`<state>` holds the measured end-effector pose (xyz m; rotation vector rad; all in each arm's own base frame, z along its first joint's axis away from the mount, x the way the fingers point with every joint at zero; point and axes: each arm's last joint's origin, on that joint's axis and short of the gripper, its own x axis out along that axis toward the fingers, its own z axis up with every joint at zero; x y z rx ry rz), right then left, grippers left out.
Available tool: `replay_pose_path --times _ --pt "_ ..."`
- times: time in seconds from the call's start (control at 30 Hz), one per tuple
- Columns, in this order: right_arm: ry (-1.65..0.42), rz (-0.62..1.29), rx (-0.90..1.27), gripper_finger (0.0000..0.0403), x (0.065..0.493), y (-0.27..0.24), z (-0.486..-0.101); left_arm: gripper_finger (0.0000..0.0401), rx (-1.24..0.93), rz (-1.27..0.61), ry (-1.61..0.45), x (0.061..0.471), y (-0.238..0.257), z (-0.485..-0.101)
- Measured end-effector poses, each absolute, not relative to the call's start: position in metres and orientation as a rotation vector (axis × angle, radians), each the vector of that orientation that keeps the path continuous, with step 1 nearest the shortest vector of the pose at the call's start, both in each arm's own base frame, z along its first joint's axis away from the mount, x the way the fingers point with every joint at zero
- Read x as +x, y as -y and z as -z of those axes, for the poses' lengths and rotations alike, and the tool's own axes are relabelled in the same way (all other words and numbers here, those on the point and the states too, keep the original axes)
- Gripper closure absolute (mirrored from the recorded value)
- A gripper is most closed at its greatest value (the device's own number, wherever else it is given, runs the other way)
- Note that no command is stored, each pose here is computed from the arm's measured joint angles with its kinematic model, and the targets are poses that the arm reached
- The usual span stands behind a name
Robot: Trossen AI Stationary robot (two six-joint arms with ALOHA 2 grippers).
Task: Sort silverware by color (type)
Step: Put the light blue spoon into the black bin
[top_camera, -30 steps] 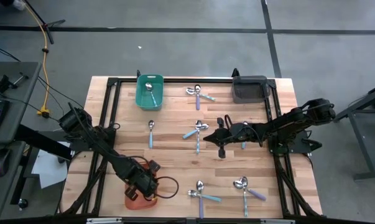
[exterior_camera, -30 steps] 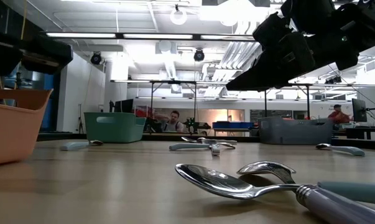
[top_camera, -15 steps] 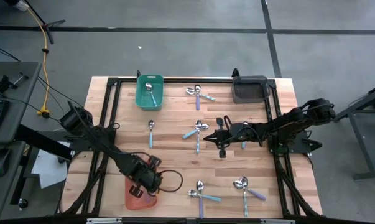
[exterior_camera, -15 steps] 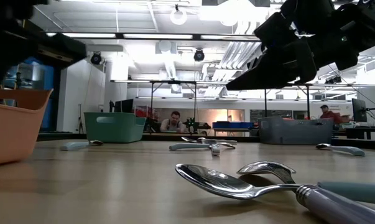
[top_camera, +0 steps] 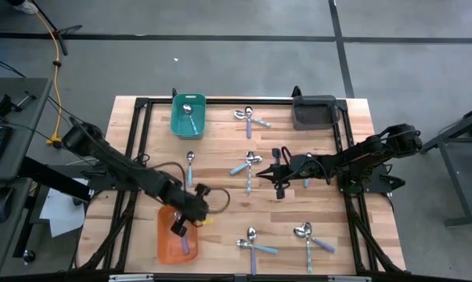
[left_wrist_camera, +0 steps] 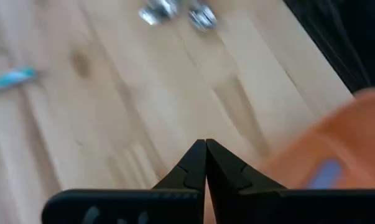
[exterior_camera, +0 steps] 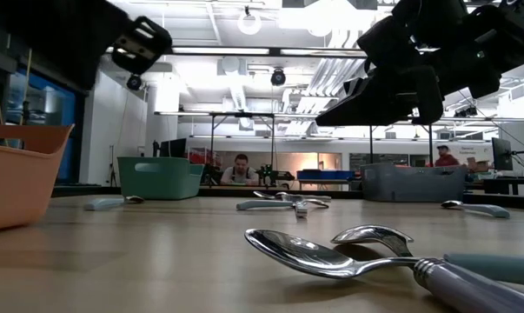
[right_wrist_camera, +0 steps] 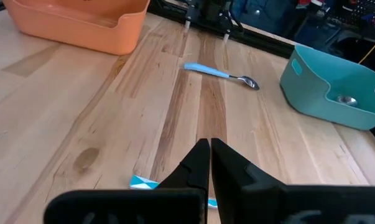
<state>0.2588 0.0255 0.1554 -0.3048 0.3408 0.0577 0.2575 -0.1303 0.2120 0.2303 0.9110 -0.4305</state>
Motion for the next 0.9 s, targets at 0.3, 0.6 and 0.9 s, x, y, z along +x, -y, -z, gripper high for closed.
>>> replay_pose_path --times 0.3,0.6,0.9 --pt "-0.378 0.019 -0.224 0.0403 0.262 -0.008 -0.156 0.0401 0.205 0.185 -0.658 0.239 0.079 -0.187" --pt "-0.575 0.04 -0.231 0.0402 0.287 0.004 -0.182 0.0401 0.151 -0.013 -0.564 0.231 0.041 -0.161" --pt "-0.631 0.032 -0.303 0.0402 0.294 0.012 -0.195 0.0401 0.132 -0.174 -0.426 0.223 0.016 -0.15"
